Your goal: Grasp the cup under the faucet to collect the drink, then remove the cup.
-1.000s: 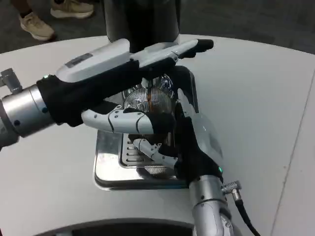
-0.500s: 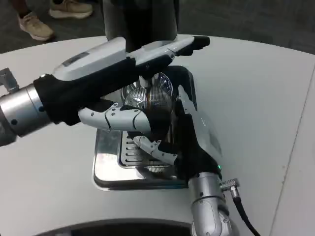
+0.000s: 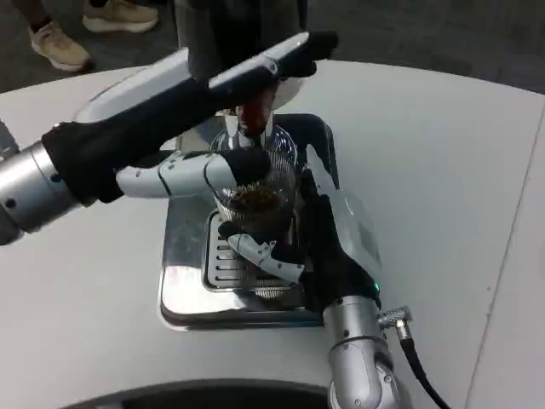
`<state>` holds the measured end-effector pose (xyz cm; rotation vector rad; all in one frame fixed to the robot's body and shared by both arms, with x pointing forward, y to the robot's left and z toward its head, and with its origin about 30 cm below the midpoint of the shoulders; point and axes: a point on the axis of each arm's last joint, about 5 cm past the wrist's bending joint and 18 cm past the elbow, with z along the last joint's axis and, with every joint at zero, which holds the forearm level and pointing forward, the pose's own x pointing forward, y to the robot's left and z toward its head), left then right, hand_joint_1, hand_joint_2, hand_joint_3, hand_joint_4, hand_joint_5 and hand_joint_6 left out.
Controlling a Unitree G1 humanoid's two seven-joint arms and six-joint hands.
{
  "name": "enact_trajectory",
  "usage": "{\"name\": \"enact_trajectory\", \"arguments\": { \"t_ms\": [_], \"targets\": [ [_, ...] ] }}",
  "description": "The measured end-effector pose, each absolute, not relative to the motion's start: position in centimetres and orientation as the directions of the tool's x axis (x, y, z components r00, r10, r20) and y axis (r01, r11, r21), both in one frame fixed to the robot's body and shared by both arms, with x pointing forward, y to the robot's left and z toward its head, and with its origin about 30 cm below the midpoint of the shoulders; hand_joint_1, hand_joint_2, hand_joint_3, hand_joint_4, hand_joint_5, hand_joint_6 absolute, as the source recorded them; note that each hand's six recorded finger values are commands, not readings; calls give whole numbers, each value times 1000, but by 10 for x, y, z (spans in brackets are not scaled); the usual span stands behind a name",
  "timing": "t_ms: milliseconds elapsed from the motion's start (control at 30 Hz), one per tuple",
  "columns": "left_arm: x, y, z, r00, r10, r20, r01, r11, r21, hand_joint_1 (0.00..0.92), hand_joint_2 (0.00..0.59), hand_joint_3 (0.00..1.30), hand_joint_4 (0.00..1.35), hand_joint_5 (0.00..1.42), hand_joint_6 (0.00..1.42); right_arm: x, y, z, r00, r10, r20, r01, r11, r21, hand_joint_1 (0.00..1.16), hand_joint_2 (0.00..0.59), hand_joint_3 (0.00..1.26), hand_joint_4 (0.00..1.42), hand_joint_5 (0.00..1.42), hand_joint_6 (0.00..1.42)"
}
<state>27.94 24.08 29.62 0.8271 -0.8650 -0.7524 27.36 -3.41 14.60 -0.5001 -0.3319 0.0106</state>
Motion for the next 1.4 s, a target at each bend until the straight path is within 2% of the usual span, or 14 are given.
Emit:
{"name": "enact_trajectory", "arguments": {
  "t_ms": [133,300,433,533,633,767,833,1000,1233,1300,1400],
  "targets": [
    [281,244,289,436,-787,436,267,576,773,0,219,0,0,58,8,274,-34,146,945,91,315,70,882,-466,724,182,0,15,26,137],
    [281,247,285,419,-733,537,281,666,691,0,233,0,0,78,30,274,-34,146,942,95,322,67,887,-457,727,183,0,35,37,143],
    [277,252,282,427,-698,575,272,706,654,0,235,0,0,90,45,273,-33,146,941,99,324,62,890,-452,728,184,0,53,49,157],
    [273,255,278,434,-670,603,266,734,625,0,233,0,0,91,46,274,-33,145,940,111,324,49,893,-448,734,188,2,122,74,172],
    [268,259,275,451,-640,622,247,759,602,0,233,0,0,92,48,274,-32,145,938,127,323,31,896,-442,765,185,80,219,140,207],
    [264,266,271,483,-610,629,234,782,578,0,233,0,0,92,49,278,-33,144,934,152,324,-5,911,-413,841,186,178,323,243,269],
    [264,268,270,490,-602,630,230,787,572,0,234,0,0,92,50,279,-33,144,932,151,329,-9,917,-398,890,179,237,421,318,325],
    [260,272,267,515,-588,624,230,796,560,0,232,0,0,93,51,281,-33,143,928,145,342,-5,925,-380,919,180,348,558,448,438],
    [250,279,251,603,-577,551,260,795,548,0,230,0,0,83,36,283,-34,142,922,121,368,22,933,-360,1000,157,500,701,657,655],
    [241,286,242,648,-569,506,274,794,542,0,230,0,0,82,33,283,-34,141,920,110,376,33,935,-354,1028,154,532,727,694,689],
    [233,293,231,698,-549,459,287,802,524,0,230,0,0,80,30,283,-34,141,918,97,384,45,937,-345,1038,128,611,801,799,835]
  ]
}}
